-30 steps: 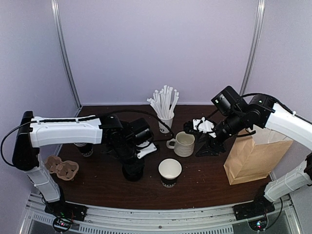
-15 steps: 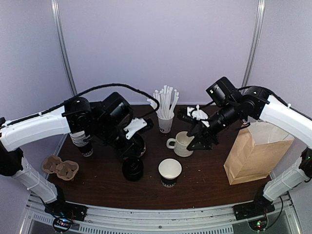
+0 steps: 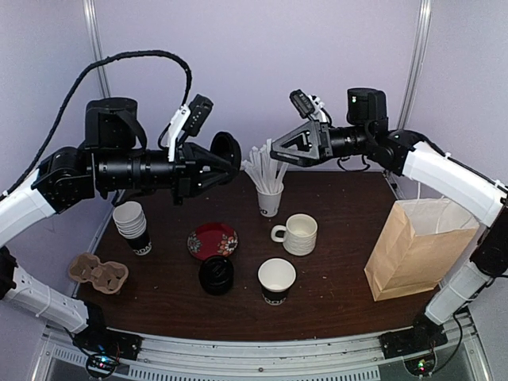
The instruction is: Pack the takeout coffee
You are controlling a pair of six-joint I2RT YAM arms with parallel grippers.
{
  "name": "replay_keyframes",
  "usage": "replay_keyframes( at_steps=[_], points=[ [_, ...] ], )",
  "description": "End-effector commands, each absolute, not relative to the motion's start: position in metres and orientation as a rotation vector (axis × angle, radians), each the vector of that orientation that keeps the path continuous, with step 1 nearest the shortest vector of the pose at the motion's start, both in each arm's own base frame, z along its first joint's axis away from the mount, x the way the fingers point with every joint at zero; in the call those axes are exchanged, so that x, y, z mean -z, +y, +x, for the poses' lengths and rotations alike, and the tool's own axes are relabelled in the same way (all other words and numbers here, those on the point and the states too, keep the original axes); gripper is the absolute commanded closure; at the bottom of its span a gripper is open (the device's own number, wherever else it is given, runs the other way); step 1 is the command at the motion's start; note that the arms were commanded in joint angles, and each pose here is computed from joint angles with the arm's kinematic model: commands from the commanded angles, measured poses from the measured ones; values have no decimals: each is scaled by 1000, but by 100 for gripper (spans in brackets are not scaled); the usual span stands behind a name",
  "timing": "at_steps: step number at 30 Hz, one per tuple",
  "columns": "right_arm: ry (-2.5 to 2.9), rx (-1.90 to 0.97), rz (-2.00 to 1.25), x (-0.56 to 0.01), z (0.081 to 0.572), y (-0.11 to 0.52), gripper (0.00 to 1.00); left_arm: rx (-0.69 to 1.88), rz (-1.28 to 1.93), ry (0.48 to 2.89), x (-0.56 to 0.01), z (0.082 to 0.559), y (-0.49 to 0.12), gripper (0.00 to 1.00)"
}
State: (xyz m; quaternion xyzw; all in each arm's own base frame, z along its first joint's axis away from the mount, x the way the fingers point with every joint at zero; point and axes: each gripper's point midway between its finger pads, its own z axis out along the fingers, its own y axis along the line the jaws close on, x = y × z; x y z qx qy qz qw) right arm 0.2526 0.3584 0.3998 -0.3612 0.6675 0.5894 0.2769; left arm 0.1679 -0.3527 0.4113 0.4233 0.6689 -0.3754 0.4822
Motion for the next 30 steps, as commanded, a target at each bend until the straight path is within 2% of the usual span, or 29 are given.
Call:
replay_keyframes(
  at_steps=[1,18,30],
  points=[
    [1609,-1970,-903,-453,241,369,1,999,1025,1437,-447,162,-363,90],
    [1578,-2117,-1041,-449,197,395,1,1010,1039,1415,-445,163,-372,89],
    [1623,-2138,-1016,-438,203,406,4,1060,1056,1381,-452,156,-375,89]
  ],
)
